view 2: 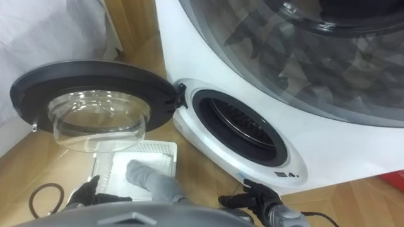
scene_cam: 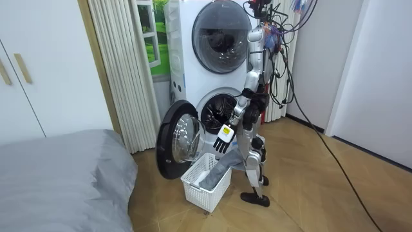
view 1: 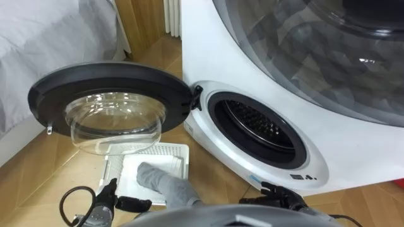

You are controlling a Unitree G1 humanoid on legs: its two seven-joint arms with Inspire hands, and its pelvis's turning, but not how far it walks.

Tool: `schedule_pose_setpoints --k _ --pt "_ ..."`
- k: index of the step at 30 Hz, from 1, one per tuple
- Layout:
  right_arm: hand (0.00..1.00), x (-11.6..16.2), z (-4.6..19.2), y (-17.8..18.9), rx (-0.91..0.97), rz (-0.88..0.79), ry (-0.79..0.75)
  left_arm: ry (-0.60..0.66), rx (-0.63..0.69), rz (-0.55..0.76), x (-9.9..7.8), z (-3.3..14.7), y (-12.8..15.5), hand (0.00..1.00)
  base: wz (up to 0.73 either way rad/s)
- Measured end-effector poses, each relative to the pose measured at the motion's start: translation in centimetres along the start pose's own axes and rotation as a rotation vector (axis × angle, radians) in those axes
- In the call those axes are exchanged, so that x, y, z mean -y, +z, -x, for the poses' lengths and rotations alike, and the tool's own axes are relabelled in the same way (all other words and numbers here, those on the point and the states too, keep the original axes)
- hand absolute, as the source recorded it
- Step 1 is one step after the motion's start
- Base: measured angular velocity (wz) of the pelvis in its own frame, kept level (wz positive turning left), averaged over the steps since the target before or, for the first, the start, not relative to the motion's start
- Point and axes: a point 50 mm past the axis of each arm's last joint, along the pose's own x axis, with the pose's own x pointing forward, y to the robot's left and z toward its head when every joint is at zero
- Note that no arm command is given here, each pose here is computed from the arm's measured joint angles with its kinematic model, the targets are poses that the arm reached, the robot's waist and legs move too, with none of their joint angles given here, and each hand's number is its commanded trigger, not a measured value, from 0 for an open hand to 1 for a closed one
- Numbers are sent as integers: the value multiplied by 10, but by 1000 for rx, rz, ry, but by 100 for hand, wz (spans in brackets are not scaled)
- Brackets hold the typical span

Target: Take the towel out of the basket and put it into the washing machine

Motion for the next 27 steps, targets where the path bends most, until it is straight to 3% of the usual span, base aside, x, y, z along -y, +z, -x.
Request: schedule_pose_setpoints --k 14,27 --pt "0 0 0 1 -3 0 5 29 18 -13 -1 -1 4 0 0" --pt "0 -3 -7 44 45 176 21 11 145 -280 3 -10 54 0 0"
